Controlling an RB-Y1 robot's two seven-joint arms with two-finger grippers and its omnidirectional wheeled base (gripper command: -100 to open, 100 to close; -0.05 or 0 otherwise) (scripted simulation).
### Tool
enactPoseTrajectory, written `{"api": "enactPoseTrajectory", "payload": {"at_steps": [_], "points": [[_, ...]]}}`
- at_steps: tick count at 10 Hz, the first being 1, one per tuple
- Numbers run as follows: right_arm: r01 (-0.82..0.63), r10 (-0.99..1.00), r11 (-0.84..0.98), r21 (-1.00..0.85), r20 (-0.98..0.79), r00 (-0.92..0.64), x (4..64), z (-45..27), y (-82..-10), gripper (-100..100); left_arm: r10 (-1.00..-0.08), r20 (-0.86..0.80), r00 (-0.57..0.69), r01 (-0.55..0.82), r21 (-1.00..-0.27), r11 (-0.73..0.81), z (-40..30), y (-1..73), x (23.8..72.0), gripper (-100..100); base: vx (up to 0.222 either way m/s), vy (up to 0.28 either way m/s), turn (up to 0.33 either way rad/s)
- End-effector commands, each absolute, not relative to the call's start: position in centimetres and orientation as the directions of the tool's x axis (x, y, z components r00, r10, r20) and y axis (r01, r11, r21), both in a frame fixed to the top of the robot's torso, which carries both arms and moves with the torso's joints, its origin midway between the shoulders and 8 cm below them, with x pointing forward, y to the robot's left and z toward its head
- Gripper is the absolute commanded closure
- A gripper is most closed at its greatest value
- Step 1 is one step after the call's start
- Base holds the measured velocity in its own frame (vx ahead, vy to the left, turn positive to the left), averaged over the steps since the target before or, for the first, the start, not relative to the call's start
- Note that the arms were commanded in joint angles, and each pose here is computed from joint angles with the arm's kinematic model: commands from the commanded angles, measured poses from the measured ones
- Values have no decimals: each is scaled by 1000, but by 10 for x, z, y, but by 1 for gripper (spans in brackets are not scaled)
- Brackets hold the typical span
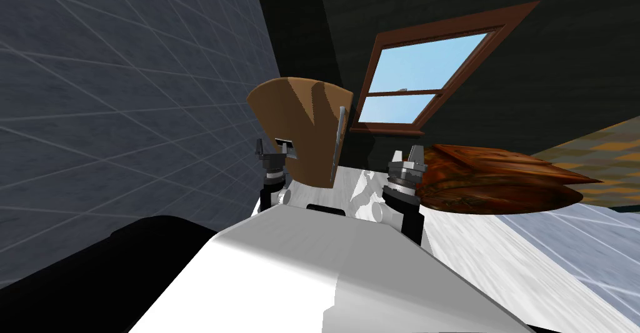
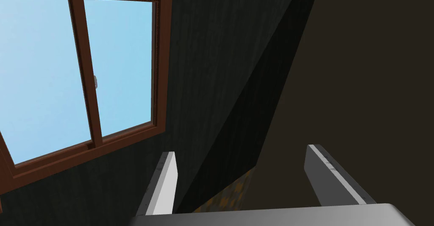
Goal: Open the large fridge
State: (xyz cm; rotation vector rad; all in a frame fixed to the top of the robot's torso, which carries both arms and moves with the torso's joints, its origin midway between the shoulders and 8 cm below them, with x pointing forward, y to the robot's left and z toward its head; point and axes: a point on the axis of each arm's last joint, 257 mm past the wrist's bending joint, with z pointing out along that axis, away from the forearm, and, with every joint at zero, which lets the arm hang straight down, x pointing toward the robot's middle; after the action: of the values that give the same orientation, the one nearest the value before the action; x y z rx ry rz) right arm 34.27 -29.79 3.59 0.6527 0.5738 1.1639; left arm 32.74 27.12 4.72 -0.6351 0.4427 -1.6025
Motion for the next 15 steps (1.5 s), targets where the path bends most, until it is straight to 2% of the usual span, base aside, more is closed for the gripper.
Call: {"api": "enactPoseTrajectory", "payload": {"at_steps": [1,9,10,15], "points": [[-639,952,256,725,-75,296,343,36,-298,0,-988,145,-54,774,-620,-133,47,271,327,0,0,0,0],[-639,952,256,725,-75,296,343,36,-298,0,-988,145,-54,774,-619,-133,47,271,327,0,0,0,0],[-639,952,256,725,-75,296,343,36,-298,0,-988,129,-82,758,-635,-146,45,268,340,-100,4,-39,37],[-639,952,255,726,-74,296,343,36,-298,0,-977,144,-159,692,-689,-214,36,269,395,-100,3,-103,52]]}}
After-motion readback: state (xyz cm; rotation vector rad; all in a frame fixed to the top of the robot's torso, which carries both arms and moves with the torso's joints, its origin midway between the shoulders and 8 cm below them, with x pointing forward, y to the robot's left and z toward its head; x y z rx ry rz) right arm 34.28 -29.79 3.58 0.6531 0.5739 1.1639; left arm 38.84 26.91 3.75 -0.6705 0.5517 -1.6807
